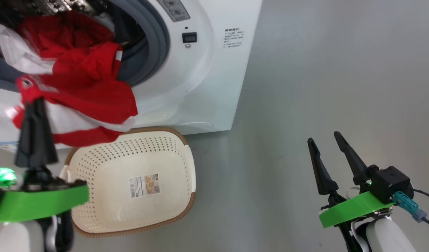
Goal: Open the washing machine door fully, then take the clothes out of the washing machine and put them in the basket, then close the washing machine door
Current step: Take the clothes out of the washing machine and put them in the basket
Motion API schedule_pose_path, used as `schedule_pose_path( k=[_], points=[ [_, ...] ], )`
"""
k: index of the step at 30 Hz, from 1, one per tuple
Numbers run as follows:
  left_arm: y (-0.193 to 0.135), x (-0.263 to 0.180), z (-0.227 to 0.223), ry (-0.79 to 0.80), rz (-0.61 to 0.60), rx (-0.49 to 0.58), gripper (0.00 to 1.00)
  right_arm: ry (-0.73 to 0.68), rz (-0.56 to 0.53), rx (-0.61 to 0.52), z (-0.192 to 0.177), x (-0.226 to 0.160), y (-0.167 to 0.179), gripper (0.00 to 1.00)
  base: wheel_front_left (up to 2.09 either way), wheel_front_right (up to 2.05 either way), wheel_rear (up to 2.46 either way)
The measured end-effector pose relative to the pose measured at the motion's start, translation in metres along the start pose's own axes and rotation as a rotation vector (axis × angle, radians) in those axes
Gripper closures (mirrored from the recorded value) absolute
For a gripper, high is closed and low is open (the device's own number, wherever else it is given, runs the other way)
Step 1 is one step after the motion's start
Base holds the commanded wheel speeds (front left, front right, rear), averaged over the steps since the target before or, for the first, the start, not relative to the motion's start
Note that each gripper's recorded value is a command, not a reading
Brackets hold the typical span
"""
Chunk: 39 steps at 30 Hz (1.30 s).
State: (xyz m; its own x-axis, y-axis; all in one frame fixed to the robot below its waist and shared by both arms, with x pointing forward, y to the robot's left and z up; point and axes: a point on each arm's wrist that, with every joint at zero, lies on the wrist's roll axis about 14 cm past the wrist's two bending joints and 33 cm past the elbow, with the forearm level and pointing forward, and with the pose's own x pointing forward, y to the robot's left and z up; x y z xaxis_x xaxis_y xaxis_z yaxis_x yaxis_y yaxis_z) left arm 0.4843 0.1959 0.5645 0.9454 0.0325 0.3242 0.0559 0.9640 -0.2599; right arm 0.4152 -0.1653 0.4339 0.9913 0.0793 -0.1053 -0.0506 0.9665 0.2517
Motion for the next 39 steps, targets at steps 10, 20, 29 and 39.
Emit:
schedule_pose_path(
  k=[10, 20, 29, 39],
  points=[
    [0.002, -0.028, -0.092, 0.273, 0.017, -0.023, 1.00, 0.018, -0.008, 0.000, -0.008, 0.010, -0.004, 0.00, 0.00, 0.00, 0.00],
    [0.015, -0.078, -0.199, 0.624, 0.030, 0.008, 1.00, 0.054, -0.024, -0.002, -0.025, 0.023, -0.013, 0.00, 0.00, 0.00, 0.00],
    [0.020, -0.098, -0.261, 0.822, 0.018, 0.025, 1.00, 0.074, -0.020, -0.004, -0.037, 0.037, -0.015, 0.00, 0.00, 0.00, 0.00],
    [0.028, -0.111, -0.316, 0.991, -0.015, 0.070, 1.00, 0.106, -0.033, 0.004, -0.056, 0.051, -0.024, 0.00, 0.00, 0.00, 0.00]
  ],
)
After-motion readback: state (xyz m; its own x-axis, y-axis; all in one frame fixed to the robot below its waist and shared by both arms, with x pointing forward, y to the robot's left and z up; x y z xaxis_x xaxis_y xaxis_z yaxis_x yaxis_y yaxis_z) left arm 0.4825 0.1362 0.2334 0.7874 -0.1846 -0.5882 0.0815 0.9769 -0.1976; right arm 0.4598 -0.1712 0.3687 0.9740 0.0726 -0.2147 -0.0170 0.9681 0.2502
